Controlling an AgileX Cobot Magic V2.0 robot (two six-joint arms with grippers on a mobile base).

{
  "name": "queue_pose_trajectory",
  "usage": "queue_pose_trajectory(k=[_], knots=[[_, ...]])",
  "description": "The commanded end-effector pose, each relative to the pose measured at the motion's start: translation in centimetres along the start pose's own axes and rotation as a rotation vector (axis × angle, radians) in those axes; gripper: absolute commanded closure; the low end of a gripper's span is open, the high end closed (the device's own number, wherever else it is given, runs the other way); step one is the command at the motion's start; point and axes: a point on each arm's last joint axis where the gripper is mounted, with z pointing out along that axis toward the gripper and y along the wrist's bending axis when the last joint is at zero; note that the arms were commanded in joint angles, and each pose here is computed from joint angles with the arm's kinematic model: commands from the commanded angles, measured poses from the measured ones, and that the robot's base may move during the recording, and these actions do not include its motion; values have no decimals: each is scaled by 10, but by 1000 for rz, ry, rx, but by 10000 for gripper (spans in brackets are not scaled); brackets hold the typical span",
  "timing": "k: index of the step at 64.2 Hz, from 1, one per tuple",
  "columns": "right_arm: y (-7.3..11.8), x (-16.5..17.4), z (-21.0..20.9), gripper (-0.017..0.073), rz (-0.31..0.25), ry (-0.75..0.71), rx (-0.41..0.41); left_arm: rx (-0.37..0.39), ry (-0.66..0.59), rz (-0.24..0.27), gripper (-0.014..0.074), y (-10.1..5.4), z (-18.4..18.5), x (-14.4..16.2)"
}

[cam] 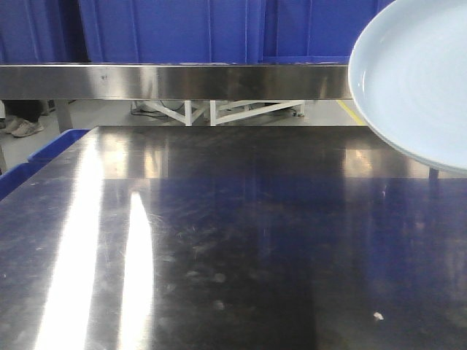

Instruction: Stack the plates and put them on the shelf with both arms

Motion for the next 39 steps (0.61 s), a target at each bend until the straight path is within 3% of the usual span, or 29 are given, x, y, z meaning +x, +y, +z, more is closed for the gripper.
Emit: queue_pose_trajectory(k=[1, 39], knots=[[2, -18, -6, 544, -3, -137, -15, 16, -105, -9, 510, -2, -3, -16], [2, -18, -6, 544, -3, -137, -15, 16, -105, -9, 510, -2, -3, -16]])
